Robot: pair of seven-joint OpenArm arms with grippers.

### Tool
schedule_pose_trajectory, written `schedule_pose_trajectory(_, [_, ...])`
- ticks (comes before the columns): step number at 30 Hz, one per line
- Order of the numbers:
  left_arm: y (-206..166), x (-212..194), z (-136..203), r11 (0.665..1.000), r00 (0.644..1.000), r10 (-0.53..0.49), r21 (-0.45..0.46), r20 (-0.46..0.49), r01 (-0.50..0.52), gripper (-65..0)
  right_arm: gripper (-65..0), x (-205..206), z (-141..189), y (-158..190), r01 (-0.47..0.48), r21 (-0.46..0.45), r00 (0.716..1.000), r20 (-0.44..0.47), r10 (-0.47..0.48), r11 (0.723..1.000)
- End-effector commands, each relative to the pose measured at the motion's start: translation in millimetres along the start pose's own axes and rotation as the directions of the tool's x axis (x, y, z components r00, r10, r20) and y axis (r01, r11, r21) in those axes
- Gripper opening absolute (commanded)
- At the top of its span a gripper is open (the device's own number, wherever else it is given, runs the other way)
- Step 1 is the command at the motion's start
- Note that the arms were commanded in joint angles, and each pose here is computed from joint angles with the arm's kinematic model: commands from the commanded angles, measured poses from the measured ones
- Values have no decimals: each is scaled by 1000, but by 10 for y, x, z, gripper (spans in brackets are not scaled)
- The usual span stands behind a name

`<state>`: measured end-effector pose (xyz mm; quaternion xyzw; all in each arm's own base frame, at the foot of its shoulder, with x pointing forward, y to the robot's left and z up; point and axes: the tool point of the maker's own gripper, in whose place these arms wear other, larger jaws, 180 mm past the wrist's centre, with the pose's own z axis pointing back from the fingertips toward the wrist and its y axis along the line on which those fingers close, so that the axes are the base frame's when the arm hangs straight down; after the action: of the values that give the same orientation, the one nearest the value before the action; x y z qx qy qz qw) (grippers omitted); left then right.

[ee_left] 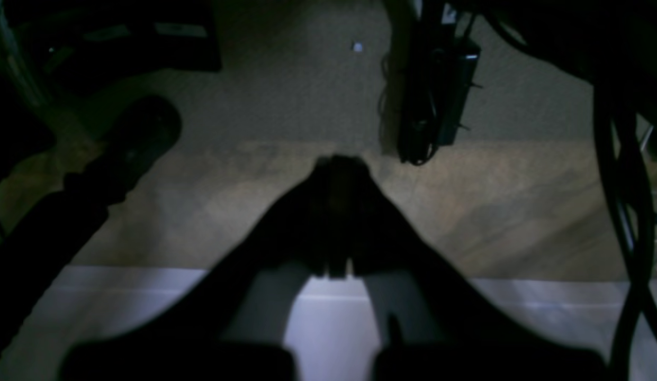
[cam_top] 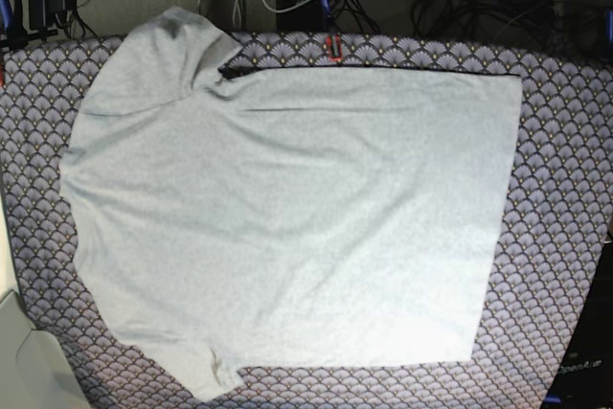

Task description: Fold the T-shirt properly

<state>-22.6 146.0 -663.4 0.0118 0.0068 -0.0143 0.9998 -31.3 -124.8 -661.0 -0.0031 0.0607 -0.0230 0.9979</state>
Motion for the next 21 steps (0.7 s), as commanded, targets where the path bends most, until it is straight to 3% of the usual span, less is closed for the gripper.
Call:
schedule_pose_trajectory(1, [25,-45,2,1000,1000,-4,4,-7,4,-647,-650,-46,-2,9,-3,9,1000,-8,4,1000])
schedule_pose_trajectory(21, [79,-49,3,1000,1000,-7,13,-9,7,-646,-650,-80,11,0,-4,8,1000,4,4,1000])
